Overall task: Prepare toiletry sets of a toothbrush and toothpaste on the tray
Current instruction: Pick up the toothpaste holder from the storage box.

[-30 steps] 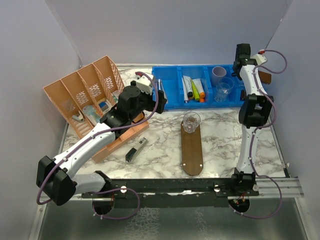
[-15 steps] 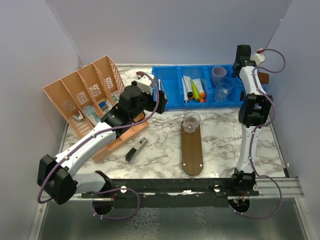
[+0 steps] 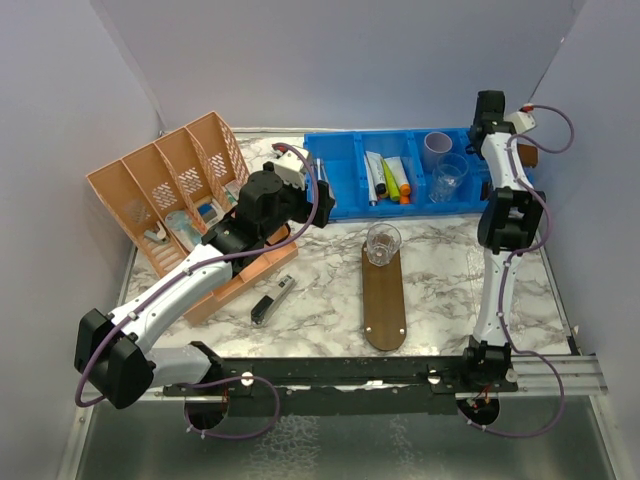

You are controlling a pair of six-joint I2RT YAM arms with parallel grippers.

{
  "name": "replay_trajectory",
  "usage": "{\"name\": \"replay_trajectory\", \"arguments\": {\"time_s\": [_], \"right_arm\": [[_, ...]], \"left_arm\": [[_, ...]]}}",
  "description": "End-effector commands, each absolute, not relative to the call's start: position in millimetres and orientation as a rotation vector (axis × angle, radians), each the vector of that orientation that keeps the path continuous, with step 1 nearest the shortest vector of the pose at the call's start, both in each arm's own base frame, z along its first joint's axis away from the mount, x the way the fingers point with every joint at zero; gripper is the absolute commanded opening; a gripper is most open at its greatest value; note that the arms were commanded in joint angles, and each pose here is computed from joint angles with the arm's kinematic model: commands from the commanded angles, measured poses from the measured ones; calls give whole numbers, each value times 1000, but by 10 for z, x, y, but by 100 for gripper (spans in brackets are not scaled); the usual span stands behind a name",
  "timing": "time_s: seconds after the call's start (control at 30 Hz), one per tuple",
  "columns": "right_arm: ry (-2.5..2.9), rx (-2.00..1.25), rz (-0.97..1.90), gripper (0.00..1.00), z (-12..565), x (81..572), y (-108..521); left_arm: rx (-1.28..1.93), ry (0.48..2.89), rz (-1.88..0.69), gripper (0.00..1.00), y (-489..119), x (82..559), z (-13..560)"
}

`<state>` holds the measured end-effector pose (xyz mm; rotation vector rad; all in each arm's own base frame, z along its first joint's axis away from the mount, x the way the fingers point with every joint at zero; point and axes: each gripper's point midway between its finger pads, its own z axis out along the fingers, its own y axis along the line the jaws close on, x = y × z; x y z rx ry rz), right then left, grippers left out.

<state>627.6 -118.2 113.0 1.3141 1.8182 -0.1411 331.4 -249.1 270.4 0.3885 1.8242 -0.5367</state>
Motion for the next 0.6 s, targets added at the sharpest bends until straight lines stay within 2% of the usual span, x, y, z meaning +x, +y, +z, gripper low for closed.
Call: {"name": "replay_trajectory", "arguments": {"time_s": [0.0,0.23,0.4,0.47,0.57], "right_arm": [[1882,1468,-112,42,669,6074,-1111],[1852,1548,-177,43,684,5875,-1172],[1824,1561,-145,43,670,5962,-1228],[1829,1564,-128,39,650,5998,-1221],[1836,1561,-76,25,700,6038,-1165]], "left_arm": [[384,1809,-554,99,-2511,3343,2817],[385,1816,-564,99,-2529,3344,2796],[384,1817,-565,99,-2529,3348,2794],[383,1819,-565,99,-2527,3348,2789],[384,1820,-564,99,-2525,3353,2782]]}}
